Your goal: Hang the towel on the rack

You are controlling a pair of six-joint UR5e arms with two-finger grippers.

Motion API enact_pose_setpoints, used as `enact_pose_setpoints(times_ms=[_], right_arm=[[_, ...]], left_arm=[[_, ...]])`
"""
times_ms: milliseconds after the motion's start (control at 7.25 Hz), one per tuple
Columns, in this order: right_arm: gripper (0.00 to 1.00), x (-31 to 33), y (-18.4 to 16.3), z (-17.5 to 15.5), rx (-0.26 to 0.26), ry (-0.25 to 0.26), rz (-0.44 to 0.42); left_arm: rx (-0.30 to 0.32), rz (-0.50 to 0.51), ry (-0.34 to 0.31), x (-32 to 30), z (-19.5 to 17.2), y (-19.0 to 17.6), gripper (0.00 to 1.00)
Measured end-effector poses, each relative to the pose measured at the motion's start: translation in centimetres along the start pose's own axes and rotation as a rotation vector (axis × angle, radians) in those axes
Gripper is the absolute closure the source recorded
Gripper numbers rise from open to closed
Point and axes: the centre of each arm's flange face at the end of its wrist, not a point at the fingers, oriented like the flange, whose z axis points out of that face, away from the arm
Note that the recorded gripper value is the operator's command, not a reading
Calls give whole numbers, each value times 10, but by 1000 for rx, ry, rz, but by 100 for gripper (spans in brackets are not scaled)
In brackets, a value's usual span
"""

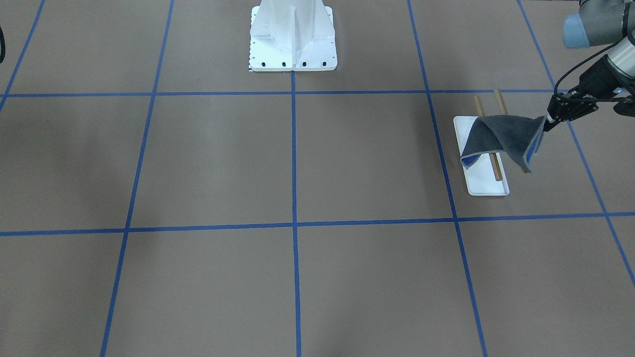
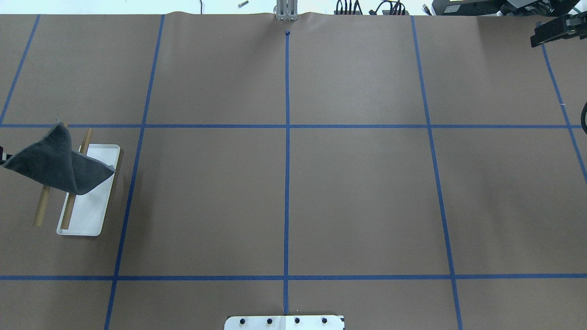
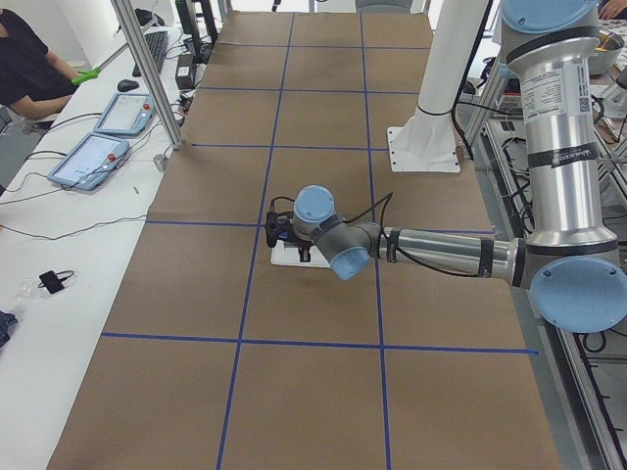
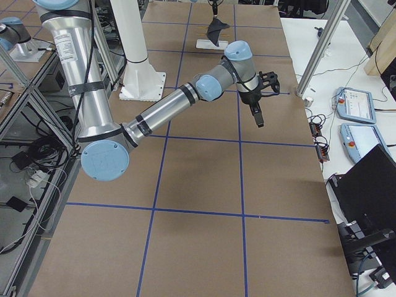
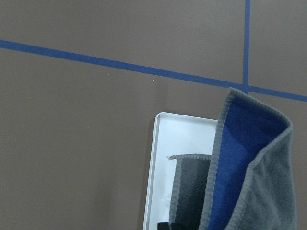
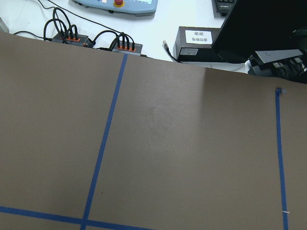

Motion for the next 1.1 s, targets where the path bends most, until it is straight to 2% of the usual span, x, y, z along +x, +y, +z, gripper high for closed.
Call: enact_pose_setpoints(times_ms=[138,414,690,1103], right_arm=[[0,0,0,0,0,0,0],[0,0,0,0,-1,-1,0],[0,2,-1,-3,-4,-13,6],[0,5,-1,-5,-9,-24,12]], left_arm=[[14,2,-9,0,0,-2,1],[51,9,-24,0,0,-6,1],[70,27,-14,3,-4,-6,1],[92,53,-5,-27,-14,10,1]])
